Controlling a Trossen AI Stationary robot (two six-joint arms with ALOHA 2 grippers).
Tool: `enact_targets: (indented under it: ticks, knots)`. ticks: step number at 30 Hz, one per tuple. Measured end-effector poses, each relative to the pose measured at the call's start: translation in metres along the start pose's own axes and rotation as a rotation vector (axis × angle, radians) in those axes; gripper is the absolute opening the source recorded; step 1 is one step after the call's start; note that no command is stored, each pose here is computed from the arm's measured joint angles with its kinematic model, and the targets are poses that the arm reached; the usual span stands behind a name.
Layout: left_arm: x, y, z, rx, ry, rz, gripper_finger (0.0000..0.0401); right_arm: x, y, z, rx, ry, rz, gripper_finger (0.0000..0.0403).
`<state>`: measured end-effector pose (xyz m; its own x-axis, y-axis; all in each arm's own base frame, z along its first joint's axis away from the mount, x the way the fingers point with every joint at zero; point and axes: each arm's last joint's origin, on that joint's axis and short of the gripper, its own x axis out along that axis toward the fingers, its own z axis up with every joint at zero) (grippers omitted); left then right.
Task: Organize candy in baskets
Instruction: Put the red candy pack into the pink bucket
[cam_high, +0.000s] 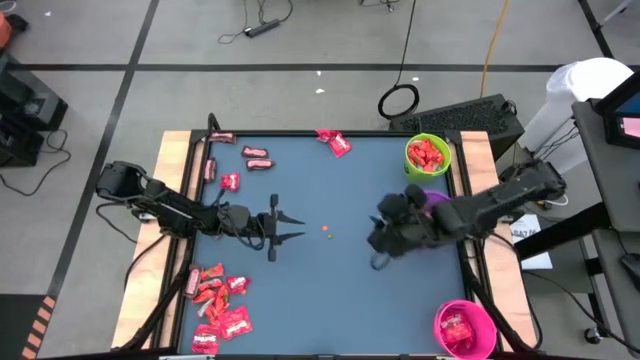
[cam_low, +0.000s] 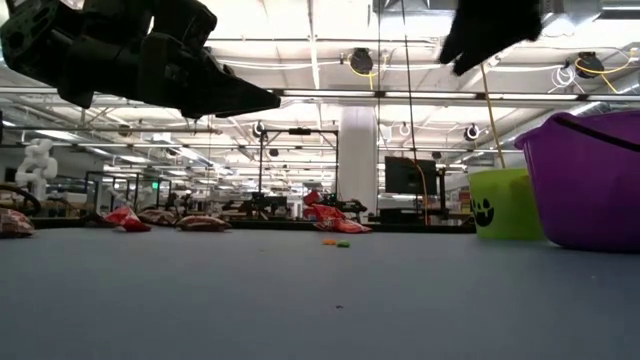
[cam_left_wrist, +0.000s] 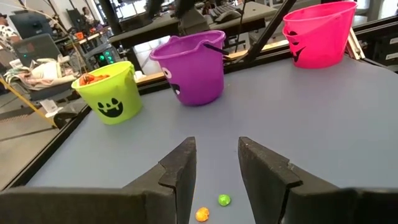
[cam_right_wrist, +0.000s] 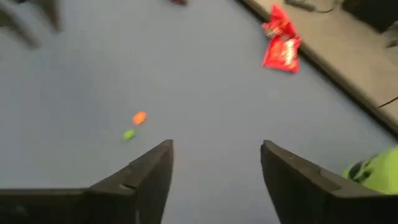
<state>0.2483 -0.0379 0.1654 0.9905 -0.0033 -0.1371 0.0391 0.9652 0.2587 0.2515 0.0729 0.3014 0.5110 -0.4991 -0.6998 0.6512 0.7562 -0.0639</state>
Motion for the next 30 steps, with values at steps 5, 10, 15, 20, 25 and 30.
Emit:
enact_targets:
  ticks: [5,10,15,20,25,30]
  knots:
    - [0.000,0.000,-0.001,-0.075,0.011,-0.002,0.0128,0.045,-0.015,0.029,-0.028,-0.012,-0.101,0.0288]
    - [0.000,-0.001,-0.005,-0.096,0.055,-0.010,0.0128,0.093,-0.037,0.057,-0.045,-0.019,-0.170,0.0317]
    - [0.000,-0.001,-0.006,-0.095,0.060,-0.011,0.0128,0.144,-0.062,0.079,-0.034,-0.019,-0.142,0.0313]
    - [0.000,-0.001,-0.006,-0.096,0.060,-0.011,0.0128,0.196,-0.089,0.087,0.004,0.012,-0.075,0.0306]
    - [0.000,-0.002,-0.006,-0.096,0.060,-0.012,0.0128,0.240,-0.118,0.085,0.055,0.044,-0.051,0.0299]
    - [0.000,-0.002,-0.006,-0.096,0.059,-0.012,0.0128,0.268,-0.152,0.083,0.119,0.043,-0.047,0.0287]
